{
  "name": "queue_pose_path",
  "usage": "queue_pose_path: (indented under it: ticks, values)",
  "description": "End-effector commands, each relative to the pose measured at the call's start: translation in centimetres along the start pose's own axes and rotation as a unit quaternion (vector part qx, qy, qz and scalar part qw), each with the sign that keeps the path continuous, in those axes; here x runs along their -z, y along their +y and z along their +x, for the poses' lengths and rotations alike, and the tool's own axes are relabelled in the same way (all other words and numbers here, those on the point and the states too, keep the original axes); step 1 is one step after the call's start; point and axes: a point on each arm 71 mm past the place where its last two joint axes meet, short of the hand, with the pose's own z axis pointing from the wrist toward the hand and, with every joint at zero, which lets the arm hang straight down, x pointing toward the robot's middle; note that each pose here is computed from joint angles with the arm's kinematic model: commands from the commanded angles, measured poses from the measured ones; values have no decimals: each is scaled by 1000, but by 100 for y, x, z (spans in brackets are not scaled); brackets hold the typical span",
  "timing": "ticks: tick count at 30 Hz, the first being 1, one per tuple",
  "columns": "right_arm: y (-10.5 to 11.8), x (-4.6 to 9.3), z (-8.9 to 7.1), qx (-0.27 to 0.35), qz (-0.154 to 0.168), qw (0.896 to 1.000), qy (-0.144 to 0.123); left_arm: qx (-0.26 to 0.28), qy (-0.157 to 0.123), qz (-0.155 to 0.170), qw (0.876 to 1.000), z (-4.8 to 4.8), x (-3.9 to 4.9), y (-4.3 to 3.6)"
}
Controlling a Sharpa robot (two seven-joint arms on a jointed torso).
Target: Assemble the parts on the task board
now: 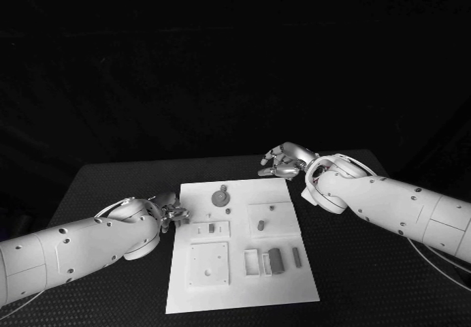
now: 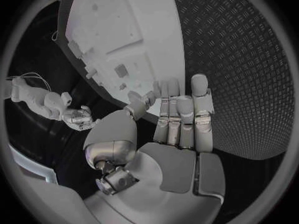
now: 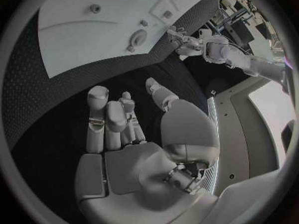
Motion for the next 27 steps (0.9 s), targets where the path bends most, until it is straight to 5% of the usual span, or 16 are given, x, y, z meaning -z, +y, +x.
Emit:
queue_pose_path:
  ticks: [1,9,15,27]
  values:
    - [5,1,10,0,-3,1000,5,17,-23,13,999,-40,-9,-21]
    - [5,0,12,-1,-2,1000,6,41,-38,20,998,-74,-21,-6]
    - [8,-4,17,-1,-3,1000,7,119,-36,22,992,-115,-47,21]
    - [109,3,82,-21,-12,1000,15,346,-14,47,937,-182,-94,5]
